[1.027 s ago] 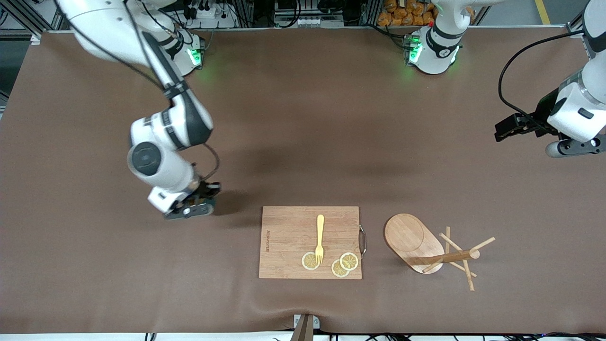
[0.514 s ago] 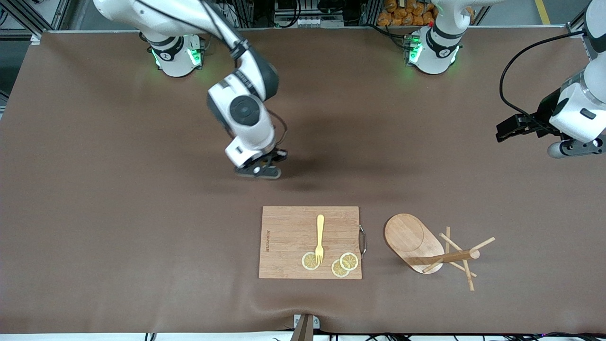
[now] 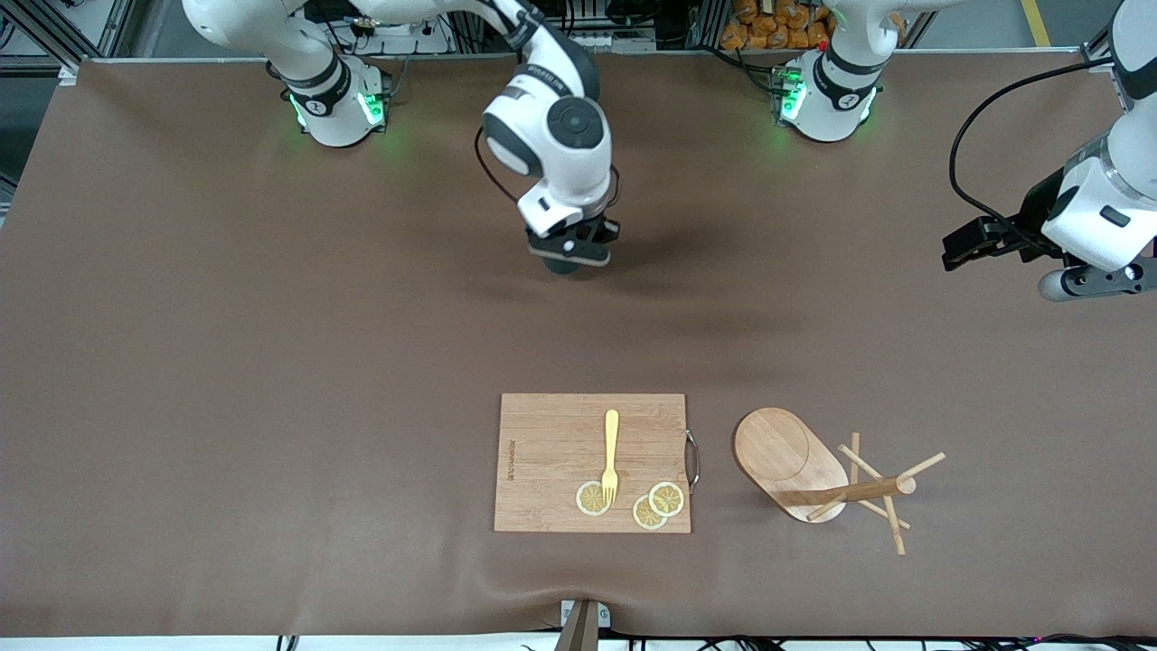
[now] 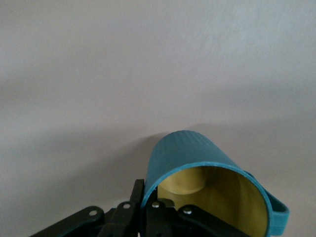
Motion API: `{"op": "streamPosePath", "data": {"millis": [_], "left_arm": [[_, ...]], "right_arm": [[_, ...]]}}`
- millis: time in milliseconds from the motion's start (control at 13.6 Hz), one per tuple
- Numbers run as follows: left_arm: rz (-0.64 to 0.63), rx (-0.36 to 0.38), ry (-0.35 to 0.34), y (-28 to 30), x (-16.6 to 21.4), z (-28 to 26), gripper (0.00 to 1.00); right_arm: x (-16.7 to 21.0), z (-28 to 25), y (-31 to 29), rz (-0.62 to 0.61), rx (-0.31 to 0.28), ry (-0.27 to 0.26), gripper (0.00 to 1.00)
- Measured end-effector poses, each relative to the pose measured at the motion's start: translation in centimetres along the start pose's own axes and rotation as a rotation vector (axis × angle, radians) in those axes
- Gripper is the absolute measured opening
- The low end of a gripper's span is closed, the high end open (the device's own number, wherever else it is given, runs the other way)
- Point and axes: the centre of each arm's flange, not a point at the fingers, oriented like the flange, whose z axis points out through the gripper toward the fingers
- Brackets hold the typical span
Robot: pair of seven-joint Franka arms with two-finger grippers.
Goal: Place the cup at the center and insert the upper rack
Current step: 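Lift the mug with the right gripper and carry it toward table center, then lower the mug onto the table center and open the right gripper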
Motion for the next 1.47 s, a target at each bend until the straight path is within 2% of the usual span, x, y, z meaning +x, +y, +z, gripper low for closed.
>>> {"op": "streamPosePath", "data": {"millis": [220, 367, 514, 954, 1321, 1467], "left_arm": [[0.000, 0.000, 0.002, 0.0, 0.0, 0.0, 1.00], [-0.001, -0.001, 0.005, 0.0, 0.1, 0.0, 1.00], [-0.001, -0.003, 0.012, 0.0, 0.3, 0.1, 1.00], [0.001, -0.006, 0.017, 0.2, 0.8, 0.6, 1.00], [0.001, -0.006, 0.018, 0.2, 0.8, 0.6, 1.00], [-0.001, -0.006, 0.018, 0.1, 0.9, 0.6, 1.00]], "right_arm": [[-3.6, 1.5, -2.1, 0.002, -0.010, -0.004, 0.04], [-4.6, 2.3, -3.0, -0.009, 0.000, -0.001, 0.04], [-4.5, 2.7, -3.5, -0.009, 0.030, 0.008, 0.04], [-4.1, 4.2, -3.4, -0.009, 0.014, 0.009, 0.04], [-3.6, 4.9, -3.2, -0.040, -0.009, 0.048, 0.05], [-3.6, 5.1, -3.3, -0.044, -0.013, 0.051, 0.20]]}}
